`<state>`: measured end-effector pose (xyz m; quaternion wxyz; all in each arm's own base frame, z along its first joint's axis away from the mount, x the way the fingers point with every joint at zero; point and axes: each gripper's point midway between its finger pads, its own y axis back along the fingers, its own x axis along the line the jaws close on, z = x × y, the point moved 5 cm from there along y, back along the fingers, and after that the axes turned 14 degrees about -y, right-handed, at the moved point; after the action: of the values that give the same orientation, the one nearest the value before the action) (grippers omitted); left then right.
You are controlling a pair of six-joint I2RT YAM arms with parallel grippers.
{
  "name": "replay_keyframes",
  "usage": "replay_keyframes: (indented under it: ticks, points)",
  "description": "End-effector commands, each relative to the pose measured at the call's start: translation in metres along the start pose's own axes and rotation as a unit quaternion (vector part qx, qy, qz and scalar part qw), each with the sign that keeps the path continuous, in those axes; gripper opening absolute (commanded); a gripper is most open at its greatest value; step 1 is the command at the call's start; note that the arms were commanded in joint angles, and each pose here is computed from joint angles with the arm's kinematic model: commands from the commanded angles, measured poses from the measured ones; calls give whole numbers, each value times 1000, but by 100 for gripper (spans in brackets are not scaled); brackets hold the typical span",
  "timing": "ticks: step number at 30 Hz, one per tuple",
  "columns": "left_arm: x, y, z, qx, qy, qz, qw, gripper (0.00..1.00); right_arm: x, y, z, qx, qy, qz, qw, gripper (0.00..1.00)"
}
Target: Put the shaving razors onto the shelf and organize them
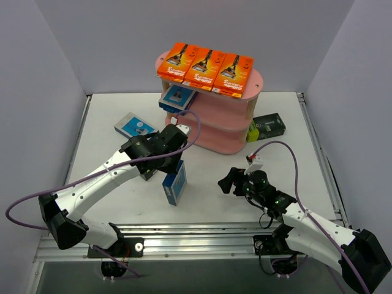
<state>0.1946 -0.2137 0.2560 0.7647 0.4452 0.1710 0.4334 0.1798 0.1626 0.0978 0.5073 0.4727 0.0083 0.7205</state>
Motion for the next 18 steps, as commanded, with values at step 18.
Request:
replay_keyframes:
  ticks: [18]
  points:
    - [3,0,-12,42,-27,24,998,18,0,2,5,-16,-3,4,1000,73]
